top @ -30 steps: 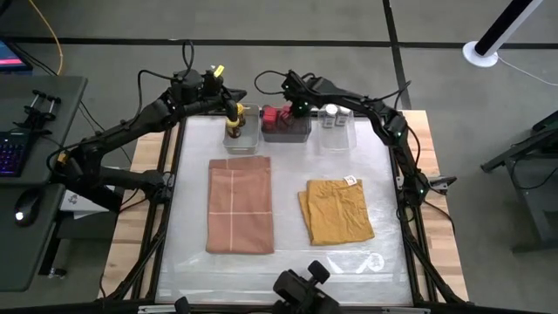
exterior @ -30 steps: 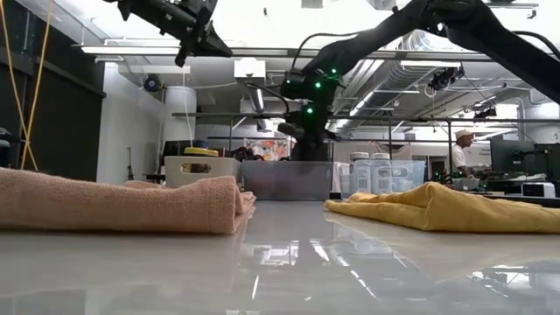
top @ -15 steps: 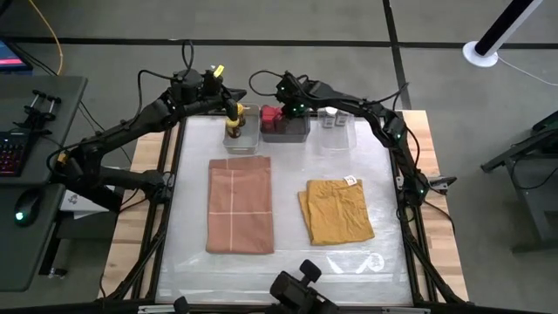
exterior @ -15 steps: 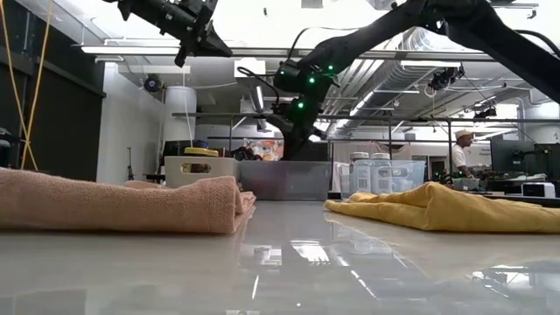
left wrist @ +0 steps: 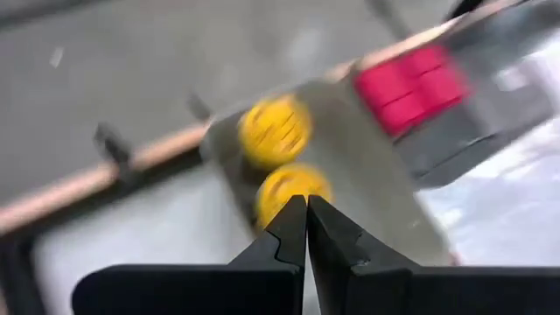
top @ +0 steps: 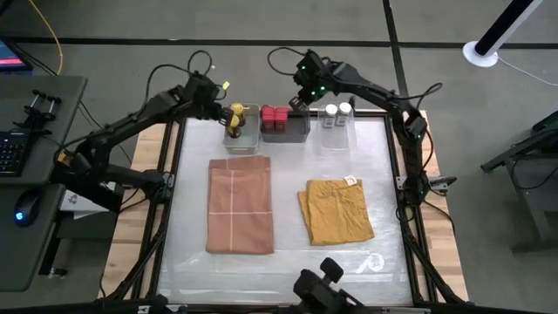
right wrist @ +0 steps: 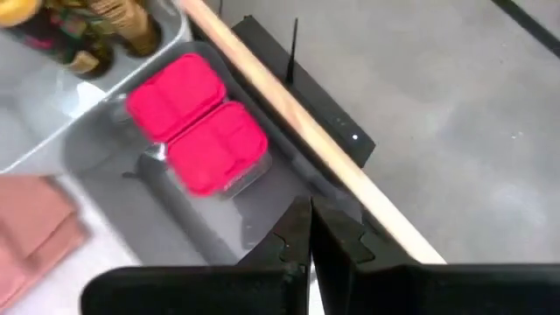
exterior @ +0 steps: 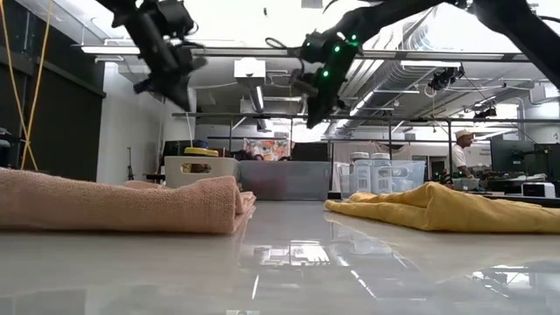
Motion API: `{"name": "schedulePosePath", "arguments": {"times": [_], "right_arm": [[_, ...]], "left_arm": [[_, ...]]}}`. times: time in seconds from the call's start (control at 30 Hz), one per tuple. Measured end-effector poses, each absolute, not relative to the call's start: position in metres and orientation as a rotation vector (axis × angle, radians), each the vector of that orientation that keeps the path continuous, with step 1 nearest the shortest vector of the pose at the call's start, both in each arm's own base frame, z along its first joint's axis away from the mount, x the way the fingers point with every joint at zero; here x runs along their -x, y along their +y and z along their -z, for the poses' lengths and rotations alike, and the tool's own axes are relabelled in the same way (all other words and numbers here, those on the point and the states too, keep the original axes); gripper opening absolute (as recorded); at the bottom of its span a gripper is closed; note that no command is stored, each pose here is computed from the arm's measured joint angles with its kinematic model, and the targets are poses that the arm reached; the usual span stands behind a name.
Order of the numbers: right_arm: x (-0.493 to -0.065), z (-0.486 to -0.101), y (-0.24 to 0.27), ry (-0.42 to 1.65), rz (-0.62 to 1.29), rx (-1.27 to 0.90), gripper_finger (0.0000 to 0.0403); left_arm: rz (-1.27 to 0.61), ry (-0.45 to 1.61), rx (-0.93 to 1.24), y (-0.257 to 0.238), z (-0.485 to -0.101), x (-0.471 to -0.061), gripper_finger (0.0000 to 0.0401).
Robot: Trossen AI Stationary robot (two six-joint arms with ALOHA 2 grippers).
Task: Sort spices by type
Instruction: Adjust the yellow seasoning bottle in the gray bin
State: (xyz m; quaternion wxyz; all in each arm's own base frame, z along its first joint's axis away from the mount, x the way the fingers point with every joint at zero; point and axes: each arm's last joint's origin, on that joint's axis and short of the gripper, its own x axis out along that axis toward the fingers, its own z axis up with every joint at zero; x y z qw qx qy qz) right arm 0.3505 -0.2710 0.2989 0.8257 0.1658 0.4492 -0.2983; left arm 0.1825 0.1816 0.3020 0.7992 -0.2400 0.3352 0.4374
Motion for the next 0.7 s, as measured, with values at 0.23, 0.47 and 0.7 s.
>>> {"name": "schedulePosePath", "arguments": {"times": [0.23,0.47,0.7], "right_arm": [[-0.338,-0.318,-0.255,0.987,0.567,-0.378,0.0],[-0.324,-0.338,-0.243,0.979,0.577,-0.388,0.0],[-0.314,-0.355,-0.235,0.95,0.594,-0.409,0.0]], "left_arm": [[-1.021,0.93,0.633,0.195,-0.262,-0.183,0.0],[-1.026,1.068,0.679,0.207,-0.224,-0.192,0.0],[-1.03,1.053,0.649,0.215,-0.216,-0.199,0.0]]}}
